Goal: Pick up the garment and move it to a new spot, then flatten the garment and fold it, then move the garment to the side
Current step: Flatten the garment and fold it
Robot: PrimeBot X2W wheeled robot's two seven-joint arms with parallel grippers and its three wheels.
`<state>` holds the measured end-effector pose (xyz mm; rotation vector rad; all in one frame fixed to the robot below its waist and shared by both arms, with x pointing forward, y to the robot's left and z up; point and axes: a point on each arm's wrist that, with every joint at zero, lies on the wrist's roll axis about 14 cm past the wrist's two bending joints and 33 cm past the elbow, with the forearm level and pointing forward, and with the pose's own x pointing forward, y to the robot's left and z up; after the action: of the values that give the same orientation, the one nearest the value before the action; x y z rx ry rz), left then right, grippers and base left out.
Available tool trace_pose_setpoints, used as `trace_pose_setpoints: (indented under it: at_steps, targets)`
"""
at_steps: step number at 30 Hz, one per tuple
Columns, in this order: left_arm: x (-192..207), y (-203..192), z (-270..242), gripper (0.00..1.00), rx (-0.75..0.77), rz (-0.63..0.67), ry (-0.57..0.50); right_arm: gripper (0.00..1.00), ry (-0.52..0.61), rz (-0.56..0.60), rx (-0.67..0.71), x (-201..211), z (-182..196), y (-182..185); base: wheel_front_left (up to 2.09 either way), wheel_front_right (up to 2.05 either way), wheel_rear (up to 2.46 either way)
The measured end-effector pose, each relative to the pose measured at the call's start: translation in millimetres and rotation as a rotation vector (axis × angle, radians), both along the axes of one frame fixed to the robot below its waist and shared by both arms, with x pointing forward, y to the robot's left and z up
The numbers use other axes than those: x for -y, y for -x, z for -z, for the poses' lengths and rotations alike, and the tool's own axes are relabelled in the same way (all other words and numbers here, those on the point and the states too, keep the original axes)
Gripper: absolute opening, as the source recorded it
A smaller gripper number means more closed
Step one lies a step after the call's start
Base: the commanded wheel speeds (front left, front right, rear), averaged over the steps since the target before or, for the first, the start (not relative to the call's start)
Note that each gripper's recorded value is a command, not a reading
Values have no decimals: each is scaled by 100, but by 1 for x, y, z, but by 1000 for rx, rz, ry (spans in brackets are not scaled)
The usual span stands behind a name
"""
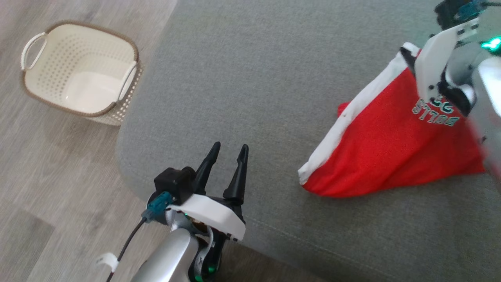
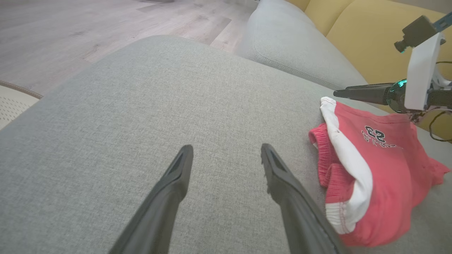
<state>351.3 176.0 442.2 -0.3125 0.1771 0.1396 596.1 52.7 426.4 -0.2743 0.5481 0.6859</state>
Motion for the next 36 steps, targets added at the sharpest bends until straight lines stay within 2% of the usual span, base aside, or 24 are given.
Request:
trace_pose_setpoints:
  at_steps: [5, 11, 19, 20, 21, 27, 36]
  targets:
    - [-4, 2, 6, 100, -24, -19, 0, 100, 26, -8, -22, -4, 14, -10, 0, 0, 0]
    - [-7, 1, 9, 100, -35, -34, 2, 100, 66, -23, -74, -5, 37, -6, 0, 0, 0]
    - [-10, -4, 8, 100, -35, -42, -7, 100, 48, -14, -99, -9, 41, -11, 0, 0, 0]
    - [-10, -4, 8, 100, -36, -42, -8, 43, 44, -9, -110, -9, 41, -11, 0, 0, 0]
    - [-10, -4, 8, 100, -36, -42, -8, 0, 43, -10, -115, -10, 41, -11, 0, 0, 0]
    - [-8, -5, 7, 100, -30, -34, -5, 0, 37, -9, -102, -7, 33, -8, 0, 0, 0]
    - [3, -14, -3, 100, 13, 12, -13, 0, -122, 86, 63, 23, -20, -22, 0, 0, 0]
